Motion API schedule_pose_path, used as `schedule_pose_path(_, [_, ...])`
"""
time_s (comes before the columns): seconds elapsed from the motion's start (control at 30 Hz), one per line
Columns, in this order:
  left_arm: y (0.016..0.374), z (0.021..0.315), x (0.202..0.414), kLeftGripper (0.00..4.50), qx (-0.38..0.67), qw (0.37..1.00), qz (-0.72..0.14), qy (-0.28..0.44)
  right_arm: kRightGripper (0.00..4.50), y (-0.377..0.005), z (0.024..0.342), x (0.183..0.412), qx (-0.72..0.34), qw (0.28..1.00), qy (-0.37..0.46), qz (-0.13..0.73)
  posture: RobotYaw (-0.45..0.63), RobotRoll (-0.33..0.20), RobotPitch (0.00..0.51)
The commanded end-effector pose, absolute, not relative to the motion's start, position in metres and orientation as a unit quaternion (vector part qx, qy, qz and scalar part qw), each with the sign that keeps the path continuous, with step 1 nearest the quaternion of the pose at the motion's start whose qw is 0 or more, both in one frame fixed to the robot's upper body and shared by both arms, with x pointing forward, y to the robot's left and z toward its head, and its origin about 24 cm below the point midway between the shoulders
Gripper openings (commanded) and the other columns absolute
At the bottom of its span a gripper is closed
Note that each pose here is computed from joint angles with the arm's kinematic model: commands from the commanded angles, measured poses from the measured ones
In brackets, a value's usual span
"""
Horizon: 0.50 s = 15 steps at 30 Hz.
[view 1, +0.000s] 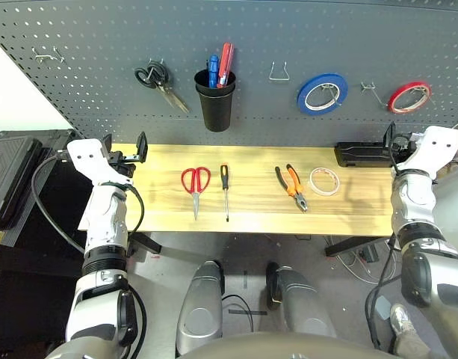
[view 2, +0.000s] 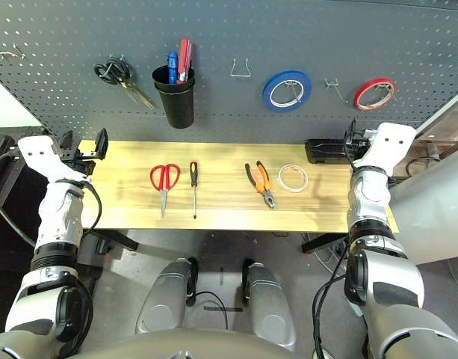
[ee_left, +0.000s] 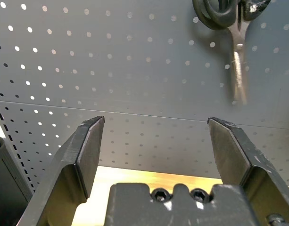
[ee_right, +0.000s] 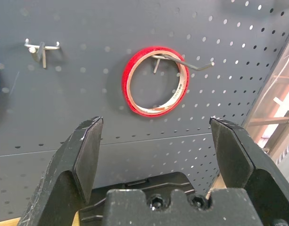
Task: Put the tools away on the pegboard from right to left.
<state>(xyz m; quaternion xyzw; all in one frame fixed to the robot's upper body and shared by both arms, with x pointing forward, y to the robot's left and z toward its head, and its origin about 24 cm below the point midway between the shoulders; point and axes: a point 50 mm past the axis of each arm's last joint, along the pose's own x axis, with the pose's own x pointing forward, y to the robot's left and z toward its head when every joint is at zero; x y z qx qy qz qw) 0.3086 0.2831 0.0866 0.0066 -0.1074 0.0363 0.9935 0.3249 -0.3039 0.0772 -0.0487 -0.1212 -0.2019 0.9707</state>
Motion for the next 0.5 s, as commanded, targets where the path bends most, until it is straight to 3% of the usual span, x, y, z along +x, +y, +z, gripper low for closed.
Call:
schedule_pose_path(0.03, [0.287,0.083,0.305,4.49,0.012,0.994,0.043,-0.102,4.50,-0.305,0.070,0.322,-0.044,0.972,-0.106,-0.206,0.27,0.000,0.167])
schedule_pose_path(0.3, [0.281,0.082,0.301,4.49,0.007,0.995,0.025,-0.097,4.50,-0.304,0.071,0.327,-0.061,0.976,-0.087,-0.189,0.28,0.000,0.170])
schedule_pose_path(0.5, [0.261,0.079,0.297,4.49,0.007,0.996,-0.046,-0.072,4.50,-0.316,0.075,0.327,-0.119,0.980,-0.047,-0.152,0.28,0.000,0.181])
